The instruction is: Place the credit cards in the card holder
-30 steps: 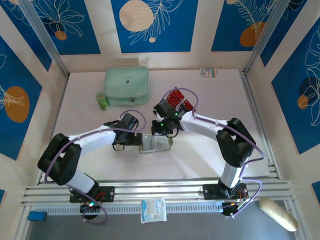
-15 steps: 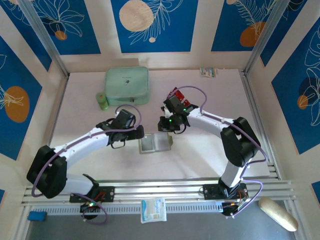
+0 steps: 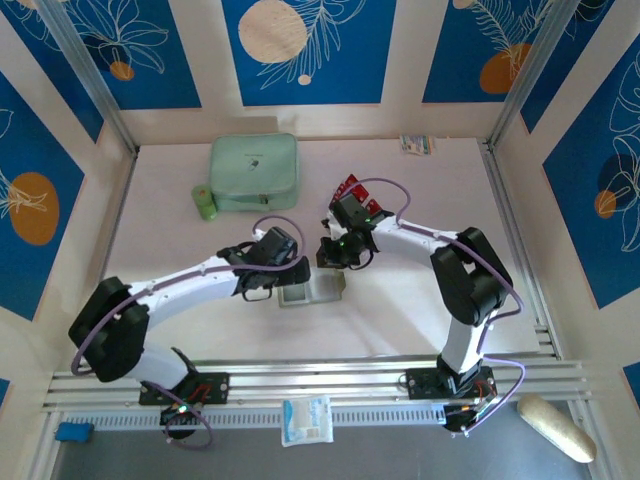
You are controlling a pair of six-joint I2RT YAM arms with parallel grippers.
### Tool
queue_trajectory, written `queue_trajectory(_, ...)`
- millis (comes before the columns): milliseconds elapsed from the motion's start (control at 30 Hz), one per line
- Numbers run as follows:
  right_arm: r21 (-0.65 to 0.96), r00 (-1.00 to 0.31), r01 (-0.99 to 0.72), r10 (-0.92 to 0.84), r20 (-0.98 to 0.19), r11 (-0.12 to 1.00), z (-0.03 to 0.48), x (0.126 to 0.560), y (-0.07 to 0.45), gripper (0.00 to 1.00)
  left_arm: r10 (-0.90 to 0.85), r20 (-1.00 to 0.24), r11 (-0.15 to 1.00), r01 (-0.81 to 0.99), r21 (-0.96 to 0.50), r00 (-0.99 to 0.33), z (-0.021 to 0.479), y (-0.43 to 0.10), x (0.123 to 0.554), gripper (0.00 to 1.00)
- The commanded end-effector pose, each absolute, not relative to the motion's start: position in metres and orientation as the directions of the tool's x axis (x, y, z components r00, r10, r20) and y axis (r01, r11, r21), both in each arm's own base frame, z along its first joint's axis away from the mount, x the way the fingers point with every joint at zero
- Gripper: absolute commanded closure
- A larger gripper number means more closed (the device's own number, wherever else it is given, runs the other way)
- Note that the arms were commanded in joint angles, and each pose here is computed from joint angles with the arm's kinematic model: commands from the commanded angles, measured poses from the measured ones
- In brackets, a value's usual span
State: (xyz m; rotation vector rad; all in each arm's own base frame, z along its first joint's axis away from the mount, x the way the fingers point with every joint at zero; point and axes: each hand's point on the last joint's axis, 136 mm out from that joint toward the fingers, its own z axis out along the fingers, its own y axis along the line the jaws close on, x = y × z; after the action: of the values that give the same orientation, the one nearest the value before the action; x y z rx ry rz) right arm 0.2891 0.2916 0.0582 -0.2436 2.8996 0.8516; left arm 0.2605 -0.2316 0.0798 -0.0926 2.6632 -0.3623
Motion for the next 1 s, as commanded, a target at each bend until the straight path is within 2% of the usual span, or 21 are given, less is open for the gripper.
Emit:
queue_trajectory(0,0.537,-0.982,-0.188,-0.14,-0.129,0.822,0.051,0.287,0.291,0.89,-0.129,-0.439,0.964,-0.009,-0.266,-0.889,0.08,-0.242,0.266,0.0)
queue_trajectory(367,0.529,-0.988,-0.155,-0.127,-0.09,0.835,0.032,0.284,0.278,0.9,-0.084,-0.421,0.975,0.013,-0.222,-0.903,0.062,-0.252,0.266,0.0)
queue_trajectory(967,0.597,-0.993,-0.105,-0.119,-0.017,0.795,0.018,0.271,0.291,0.93,-0.048,-0.397,0.984,0.025,-0.178,-0.917,0.045,-0.253,0.263,0.0)
